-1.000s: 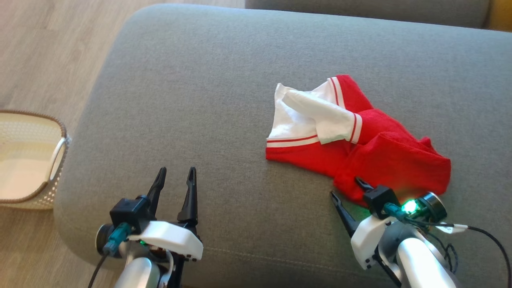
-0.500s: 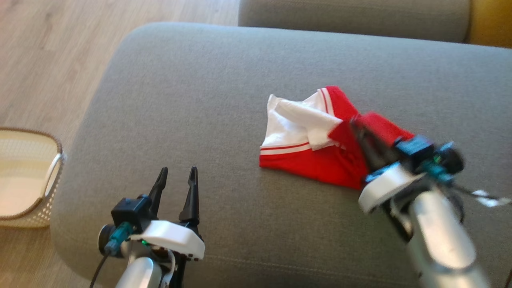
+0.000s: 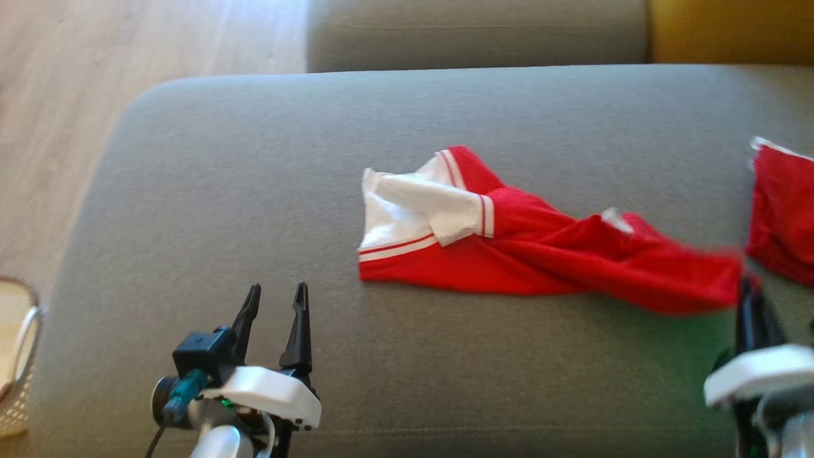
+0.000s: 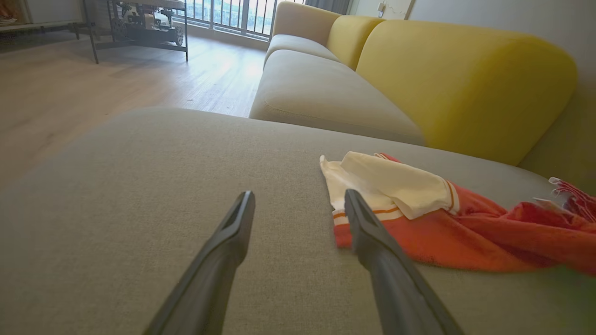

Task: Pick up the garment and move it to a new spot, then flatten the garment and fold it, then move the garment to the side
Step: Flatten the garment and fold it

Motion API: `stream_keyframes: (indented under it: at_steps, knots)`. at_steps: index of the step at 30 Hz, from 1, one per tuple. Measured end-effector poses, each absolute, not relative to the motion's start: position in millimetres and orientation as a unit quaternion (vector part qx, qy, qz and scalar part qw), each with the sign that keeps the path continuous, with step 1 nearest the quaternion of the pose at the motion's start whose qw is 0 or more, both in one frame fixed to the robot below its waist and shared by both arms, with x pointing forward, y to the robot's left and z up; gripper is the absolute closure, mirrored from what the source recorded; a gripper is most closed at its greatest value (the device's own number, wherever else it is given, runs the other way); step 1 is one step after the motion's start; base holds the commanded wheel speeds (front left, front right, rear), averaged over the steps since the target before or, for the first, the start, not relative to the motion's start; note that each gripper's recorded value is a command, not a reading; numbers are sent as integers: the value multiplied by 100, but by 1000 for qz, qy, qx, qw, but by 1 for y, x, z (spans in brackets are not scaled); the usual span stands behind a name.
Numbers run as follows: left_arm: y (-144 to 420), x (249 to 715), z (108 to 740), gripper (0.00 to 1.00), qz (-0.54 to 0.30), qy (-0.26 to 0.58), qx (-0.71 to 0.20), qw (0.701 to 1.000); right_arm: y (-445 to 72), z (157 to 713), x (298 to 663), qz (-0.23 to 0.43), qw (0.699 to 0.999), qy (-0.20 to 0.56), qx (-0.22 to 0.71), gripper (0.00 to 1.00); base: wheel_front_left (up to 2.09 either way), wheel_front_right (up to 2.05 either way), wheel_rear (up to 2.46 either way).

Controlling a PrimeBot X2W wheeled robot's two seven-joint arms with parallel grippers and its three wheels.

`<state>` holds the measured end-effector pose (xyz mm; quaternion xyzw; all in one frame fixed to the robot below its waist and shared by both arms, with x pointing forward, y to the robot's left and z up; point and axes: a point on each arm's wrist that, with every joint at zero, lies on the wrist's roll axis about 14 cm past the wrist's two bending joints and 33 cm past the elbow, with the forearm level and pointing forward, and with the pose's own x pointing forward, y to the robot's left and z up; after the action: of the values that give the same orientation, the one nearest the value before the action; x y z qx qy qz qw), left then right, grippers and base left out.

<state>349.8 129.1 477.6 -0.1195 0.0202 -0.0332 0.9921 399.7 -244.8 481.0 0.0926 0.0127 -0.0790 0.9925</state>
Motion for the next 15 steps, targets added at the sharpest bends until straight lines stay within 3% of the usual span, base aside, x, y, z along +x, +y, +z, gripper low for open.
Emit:
stream_keyframes:
  at_steps: [2,3,4,10,15]
  knots:
    - [122,353,477,0,-44,22,-120,992,-252,451,379,-95,989,57,102,100,0,0,0]
    - [116,356,476,0,-54,24,-120,991,-252,430,365,-102,984,90,112,45,0,0,0]
    - [112,358,476,0,-60,25,-120,991,-250,425,362,-102,983,97,118,0,0,0,0]
    - [100,365,476,0,-79,27,-120,989,-231,436,371,-71,988,72,115,0,0,0,0]
    - [98,366,480,0,-82,22,-120,989,-188,496,398,10,996,-17,82,0,0,0,0]
